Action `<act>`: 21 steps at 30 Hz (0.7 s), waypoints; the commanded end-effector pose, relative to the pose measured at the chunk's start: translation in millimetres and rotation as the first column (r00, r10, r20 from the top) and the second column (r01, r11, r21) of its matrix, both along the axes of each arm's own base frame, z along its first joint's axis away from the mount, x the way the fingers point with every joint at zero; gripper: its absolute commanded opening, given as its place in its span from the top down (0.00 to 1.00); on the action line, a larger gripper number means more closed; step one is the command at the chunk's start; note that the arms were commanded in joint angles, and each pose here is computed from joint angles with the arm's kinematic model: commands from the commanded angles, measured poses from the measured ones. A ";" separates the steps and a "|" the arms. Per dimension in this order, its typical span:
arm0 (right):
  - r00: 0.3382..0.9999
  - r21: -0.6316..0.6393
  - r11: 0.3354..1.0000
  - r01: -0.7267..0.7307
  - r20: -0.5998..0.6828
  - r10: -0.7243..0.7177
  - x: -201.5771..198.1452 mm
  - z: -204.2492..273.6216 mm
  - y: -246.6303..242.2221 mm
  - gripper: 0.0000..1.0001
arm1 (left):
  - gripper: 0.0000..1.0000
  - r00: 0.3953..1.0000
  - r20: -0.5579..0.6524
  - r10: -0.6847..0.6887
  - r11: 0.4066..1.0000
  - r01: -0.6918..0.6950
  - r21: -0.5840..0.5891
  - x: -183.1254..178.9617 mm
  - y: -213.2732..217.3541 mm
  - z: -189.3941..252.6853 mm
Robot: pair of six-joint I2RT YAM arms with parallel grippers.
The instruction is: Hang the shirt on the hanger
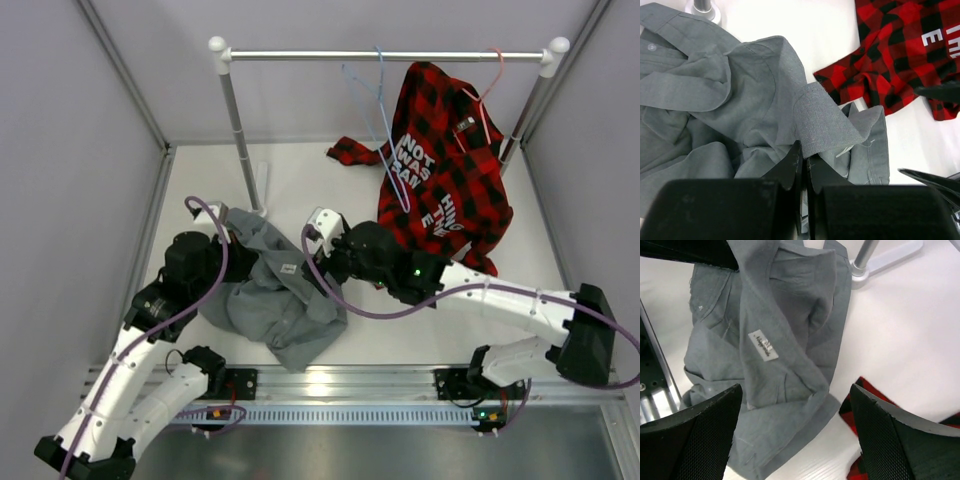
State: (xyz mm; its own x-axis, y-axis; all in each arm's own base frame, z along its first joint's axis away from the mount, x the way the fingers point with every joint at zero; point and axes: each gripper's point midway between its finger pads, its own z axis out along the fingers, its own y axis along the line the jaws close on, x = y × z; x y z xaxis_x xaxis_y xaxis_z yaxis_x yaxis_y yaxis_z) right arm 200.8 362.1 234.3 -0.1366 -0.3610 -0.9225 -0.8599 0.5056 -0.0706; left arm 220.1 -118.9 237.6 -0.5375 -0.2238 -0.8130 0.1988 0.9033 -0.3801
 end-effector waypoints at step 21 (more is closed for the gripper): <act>0.811 -0.046 0.811 0.583 0.099 -0.577 58.5 100.4 -81.8 1.00 | 1.00 0.963 0.198 -0.185 0.983 0.184 0.021 4.4 -22.5 96.9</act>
